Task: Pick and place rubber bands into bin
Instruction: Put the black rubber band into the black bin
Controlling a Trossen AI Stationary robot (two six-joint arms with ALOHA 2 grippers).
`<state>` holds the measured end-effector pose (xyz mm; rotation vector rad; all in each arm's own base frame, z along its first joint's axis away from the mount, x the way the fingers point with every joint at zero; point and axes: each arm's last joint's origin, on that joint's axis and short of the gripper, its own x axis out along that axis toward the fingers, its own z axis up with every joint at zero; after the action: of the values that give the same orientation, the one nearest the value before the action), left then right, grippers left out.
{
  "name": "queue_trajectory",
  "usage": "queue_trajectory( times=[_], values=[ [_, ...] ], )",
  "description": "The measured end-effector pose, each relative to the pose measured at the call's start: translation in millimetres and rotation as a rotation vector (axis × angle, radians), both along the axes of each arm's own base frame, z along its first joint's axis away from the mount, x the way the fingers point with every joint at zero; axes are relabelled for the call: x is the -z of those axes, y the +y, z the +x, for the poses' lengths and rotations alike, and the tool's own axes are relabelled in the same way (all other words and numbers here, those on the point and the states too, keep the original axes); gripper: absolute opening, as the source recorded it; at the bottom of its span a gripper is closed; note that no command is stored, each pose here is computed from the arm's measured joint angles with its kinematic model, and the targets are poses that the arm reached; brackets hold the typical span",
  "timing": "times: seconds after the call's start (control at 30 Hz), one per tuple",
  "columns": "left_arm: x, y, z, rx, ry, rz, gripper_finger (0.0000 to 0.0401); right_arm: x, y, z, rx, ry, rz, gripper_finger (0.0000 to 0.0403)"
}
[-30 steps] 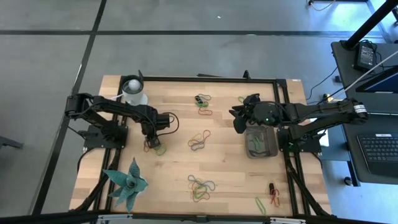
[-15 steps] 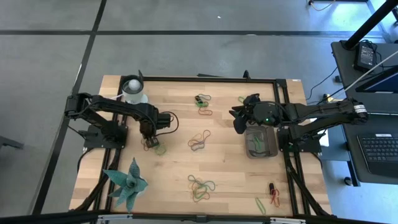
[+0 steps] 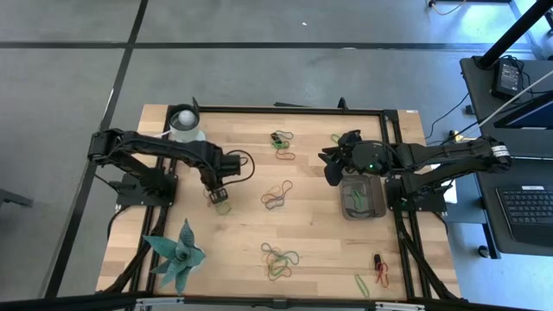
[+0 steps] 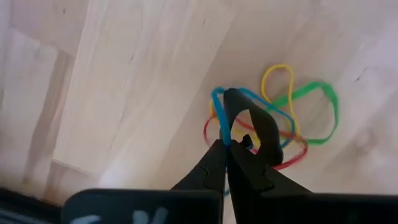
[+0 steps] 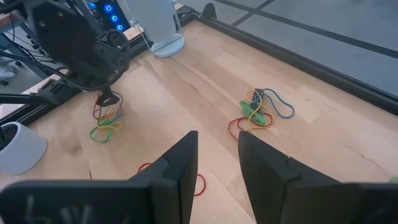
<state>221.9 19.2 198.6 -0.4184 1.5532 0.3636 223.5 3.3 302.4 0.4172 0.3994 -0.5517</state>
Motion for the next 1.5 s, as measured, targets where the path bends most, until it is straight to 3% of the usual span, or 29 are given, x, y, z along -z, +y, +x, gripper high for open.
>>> queue_trajectory(
  times=[0.47,0.8,1.1,1.27,1.5],
  values=[
    [7.8,-1.6,-2.8,-0.013,0.007,-0.006,0.0006,0.2,0.6,0.2,-0.017,0.0,0.012,0.0119],
    [7.8,-1.4,-2.7,-0.013,0.006,0.0,0.0063,0.2,0.5,0.2,-0.018,0.001,0.01,0.0119],
    [7.7,1.1,-6.7,-0.009,0.053,0.091,0.0057,0.8,0.5,-0.2,-0.019,0.01,0.008,0.0119],
    [7.8,1.1,-5.6,-0.012,0.042,0.091,0.0071,0.8,0.5,-0.2,-0.019,0.011,0.007,0.0119],
    [8.1,3.5,2.1,-0.115,-0.04,0.092,0.0116,0.8,0.5,-0.2,-0.018,0.01,0.008,0.0119]
  ],
)
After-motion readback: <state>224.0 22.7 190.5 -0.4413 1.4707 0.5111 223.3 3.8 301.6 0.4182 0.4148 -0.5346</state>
